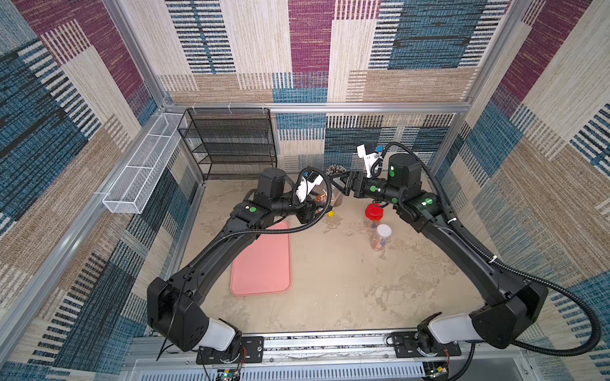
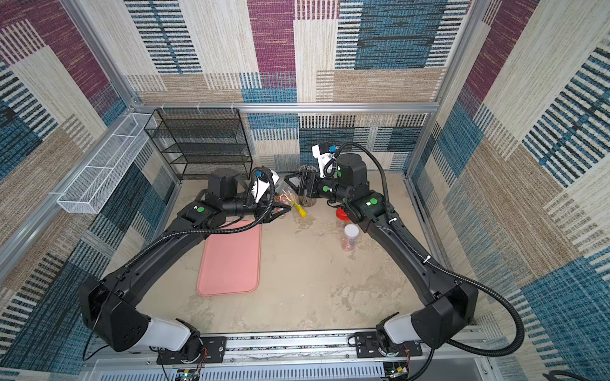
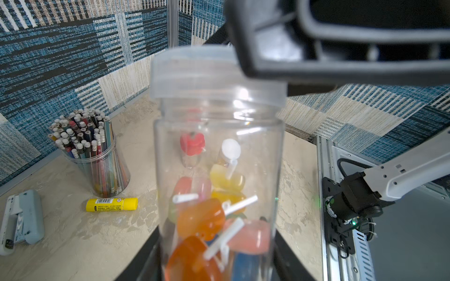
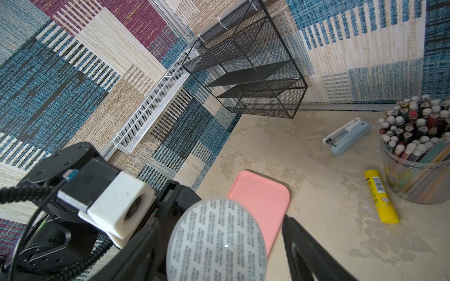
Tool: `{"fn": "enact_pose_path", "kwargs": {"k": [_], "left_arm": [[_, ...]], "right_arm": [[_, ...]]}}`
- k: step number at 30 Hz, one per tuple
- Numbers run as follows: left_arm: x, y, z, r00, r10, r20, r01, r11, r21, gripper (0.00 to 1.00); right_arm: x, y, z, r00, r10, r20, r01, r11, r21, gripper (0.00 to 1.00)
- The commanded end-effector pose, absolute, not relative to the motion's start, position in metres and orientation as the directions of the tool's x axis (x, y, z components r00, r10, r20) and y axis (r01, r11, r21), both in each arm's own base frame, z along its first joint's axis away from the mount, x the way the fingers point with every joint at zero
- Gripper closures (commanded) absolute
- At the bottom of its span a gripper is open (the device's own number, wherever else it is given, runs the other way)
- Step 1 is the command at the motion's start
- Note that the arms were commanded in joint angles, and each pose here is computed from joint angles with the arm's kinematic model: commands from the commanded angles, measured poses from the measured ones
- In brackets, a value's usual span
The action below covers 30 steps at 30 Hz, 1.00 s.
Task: Pour the candies out of the jar
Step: Unscrew the lid from the jar.
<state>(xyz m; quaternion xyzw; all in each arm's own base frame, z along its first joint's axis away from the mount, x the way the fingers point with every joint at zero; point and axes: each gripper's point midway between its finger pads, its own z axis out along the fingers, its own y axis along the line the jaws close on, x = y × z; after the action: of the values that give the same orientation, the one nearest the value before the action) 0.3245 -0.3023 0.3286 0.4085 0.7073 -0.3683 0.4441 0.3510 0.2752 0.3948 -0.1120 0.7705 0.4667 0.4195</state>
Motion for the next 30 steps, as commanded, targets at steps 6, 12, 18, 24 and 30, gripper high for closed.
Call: {"fn": "enact_pose_path", "kwargs": {"k": [6,12,18,24,30], "left_arm": [[0.325,-0.303,0.339,-0.216,0.240,-0.946,0.917,0.383,-0.112,1.00],[0.324,-0.304,0.338,-0.216,0.243,-0.946,0.919,0.379,-0.113,1.00],[0.324,-0.304,0.337,-0.221,0.245,-0.944,0.918,0.378,-0.116,1.00],[0.324,-0.303,0.336,-0.224,0.245,-0.943,0.918,0.378,-0.120,1.00],[0.320,-0.304,0.333,-0.227,0.252,-0.941,0.924,0.363,-0.125,1.00]], "right_arm": [[0.354,0.275,0.403,-0.595,0.230,-0.770,-0.579,0.541,0.609,0.28],[0.354,0.275,0.405,-0.589,0.232,-0.774,-0.581,0.544,0.605,0.35],[0.354,0.276,0.405,-0.591,0.226,-0.774,-0.583,0.544,0.604,0.42],[0.354,0.275,0.406,-0.590,0.225,-0.775,-0.584,0.544,0.602,0.44],[0.352,0.274,0.414,-0.566,0.207,-0.798,-0.604,0.555,0.573,0.44]]}}
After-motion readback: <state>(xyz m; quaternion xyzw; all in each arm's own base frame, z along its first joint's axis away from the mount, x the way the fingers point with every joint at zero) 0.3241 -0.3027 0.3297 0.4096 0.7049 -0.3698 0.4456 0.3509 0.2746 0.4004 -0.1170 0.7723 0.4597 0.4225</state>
